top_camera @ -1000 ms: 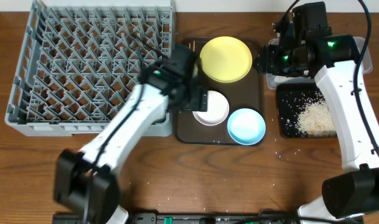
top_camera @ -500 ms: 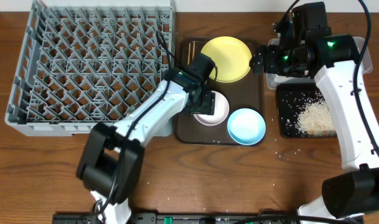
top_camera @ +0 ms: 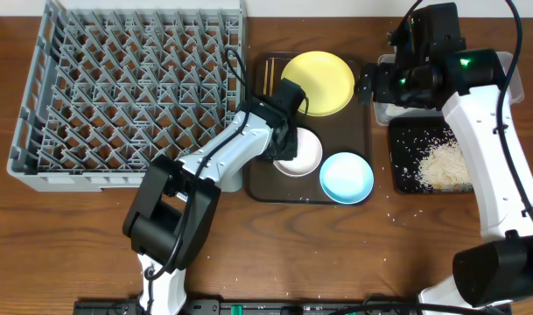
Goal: Sort waste into correct bins and load items into the dishwasher
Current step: 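Move the left gripper to the white bowl and grasp its rim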
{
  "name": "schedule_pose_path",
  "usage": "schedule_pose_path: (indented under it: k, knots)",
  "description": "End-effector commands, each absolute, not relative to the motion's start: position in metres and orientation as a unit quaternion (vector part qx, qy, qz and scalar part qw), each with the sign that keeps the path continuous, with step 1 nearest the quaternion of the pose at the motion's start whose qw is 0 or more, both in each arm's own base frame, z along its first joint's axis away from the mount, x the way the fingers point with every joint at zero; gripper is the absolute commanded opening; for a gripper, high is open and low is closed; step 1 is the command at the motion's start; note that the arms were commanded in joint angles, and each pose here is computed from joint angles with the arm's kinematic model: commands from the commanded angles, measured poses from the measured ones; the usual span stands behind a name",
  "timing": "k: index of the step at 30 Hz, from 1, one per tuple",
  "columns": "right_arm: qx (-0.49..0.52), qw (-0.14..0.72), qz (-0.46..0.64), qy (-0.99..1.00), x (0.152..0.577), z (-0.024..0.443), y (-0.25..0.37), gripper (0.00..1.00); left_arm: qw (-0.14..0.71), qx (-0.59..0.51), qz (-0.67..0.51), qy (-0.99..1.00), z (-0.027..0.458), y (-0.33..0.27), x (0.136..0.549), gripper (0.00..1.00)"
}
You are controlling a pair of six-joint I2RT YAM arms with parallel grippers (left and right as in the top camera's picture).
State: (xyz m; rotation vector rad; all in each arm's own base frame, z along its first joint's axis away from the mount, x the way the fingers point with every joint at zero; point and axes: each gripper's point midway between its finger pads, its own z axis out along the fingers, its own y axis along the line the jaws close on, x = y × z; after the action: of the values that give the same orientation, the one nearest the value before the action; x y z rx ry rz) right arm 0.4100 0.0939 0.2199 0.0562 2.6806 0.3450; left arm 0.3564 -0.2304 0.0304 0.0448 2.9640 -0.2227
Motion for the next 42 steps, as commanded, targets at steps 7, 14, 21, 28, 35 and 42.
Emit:
schedule_pose_path:
  k: [7,14,21,28,35,42]
  knots:
    - [0.069,0.25,0.104,0.96,0.419,0.234,0.057,0.92,0.092,-0.013,-0.045,0.995,0.021,-0.219,0.359,0.09]
    - [0.183,0.298,0.089,0.933,0.411,0.267,-0.026,0.99,0.101,-0.014,-0.036,0.994,0.022,-0.216,0.363,0.08]
    - [0.252,0.31,0.066,0.914,0.399,0.274,-0.086,0.99,0.106,-0.005,-0.038,0.994,0.027,-0.217,0.363,0.07]
    - [0.268,0.3,0.06,0.914,0.391,0.27,-0.097,0.99,0.157,0.016,-0.034,0.987,0.069,-0.21,0.37,0.07]
    - [0.268,0.298,0.06,0.914,0.391,0.27,-0.097,0.99,0.239,0.03,0.004,0.97,0.132,-0.186,0.376,0.07]
    - [0.268,0.298,0.06,0.914,0.391,0.27,-0.097,0.99,0.321,0.033,0.031,0.946,0.198,-0.16,0.372,0.07]
